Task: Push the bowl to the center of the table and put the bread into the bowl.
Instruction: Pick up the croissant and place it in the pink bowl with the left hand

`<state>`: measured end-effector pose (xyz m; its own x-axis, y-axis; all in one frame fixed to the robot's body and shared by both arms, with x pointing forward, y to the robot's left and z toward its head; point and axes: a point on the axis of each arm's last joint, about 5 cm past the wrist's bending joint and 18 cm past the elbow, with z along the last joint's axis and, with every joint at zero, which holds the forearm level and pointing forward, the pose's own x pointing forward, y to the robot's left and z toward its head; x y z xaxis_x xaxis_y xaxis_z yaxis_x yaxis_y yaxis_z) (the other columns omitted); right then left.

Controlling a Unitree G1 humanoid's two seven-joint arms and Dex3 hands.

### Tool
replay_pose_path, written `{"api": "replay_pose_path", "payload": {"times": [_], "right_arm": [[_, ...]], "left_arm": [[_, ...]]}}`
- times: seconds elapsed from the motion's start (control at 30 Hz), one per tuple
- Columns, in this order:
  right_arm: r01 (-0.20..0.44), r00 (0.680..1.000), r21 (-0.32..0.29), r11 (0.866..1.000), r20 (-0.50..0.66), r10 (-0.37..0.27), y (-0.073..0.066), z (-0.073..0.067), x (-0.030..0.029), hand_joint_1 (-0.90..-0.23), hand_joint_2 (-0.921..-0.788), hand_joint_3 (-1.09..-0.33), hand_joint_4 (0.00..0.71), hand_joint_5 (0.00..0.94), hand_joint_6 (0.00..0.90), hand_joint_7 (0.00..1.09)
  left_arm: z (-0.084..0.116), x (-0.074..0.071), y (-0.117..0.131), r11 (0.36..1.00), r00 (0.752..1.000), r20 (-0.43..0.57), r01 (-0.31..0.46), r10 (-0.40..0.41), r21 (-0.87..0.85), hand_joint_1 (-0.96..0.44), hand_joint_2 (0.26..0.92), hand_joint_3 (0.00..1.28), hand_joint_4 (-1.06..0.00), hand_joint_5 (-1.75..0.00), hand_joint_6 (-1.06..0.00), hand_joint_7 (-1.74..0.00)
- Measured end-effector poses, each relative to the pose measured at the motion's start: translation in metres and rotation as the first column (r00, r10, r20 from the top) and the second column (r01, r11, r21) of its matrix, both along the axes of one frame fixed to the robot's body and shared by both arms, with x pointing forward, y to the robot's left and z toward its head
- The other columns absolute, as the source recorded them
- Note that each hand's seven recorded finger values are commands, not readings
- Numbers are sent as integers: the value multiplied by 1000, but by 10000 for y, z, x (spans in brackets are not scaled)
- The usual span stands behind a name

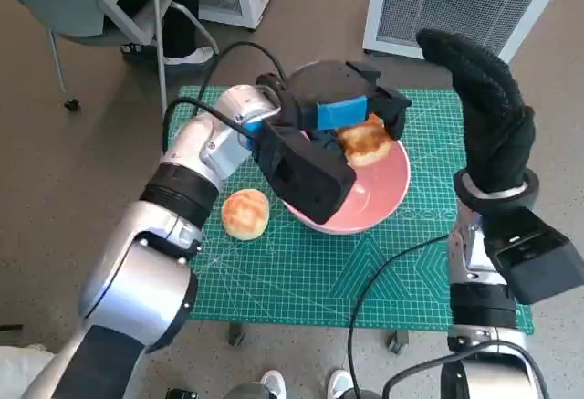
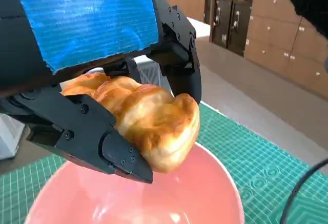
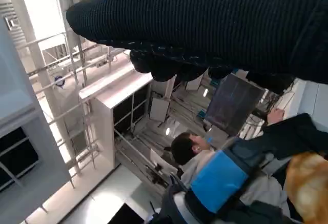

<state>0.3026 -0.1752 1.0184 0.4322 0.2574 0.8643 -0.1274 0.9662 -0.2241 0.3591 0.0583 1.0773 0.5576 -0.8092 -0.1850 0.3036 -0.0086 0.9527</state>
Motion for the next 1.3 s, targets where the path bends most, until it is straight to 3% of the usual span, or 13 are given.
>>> {"api": "replay_pose_path", "payload": {"times": [0.2,0.53,0.9,1.3], "right_arm": [[22,1000,0,1000,-4,-22,-16,-32,-28,-610,-921,-750,331,4,66,612],[41,999,-9,999,1,-41,-32,-25,-39,-612,-921,-757,330,3,64,612],[36,999,-9,999,-14,-36,-23,-33,-31,-595,-921,-759,334,4,64,613],[23,999,4,1000,-31,-23,-14,-27,-25,-593,-921,-759,338,5,66,612]], "left_arm": [[-52,16,26,999,995,-91,-23,27,40,-231,921,39,-153,-22,-301,-119],[-94,-6,130,1000,999,-34,5,-5,-1,-346,921,37,-86,0,-249,-54],[-28,-38,449,994,997,45,68,-64,-82,-387,921,61,-116,-15,-278,-60],[77,-114,970,986,1000,14,-3,6,-165,-312,918,36,-177,-19,-304,-53]]}}
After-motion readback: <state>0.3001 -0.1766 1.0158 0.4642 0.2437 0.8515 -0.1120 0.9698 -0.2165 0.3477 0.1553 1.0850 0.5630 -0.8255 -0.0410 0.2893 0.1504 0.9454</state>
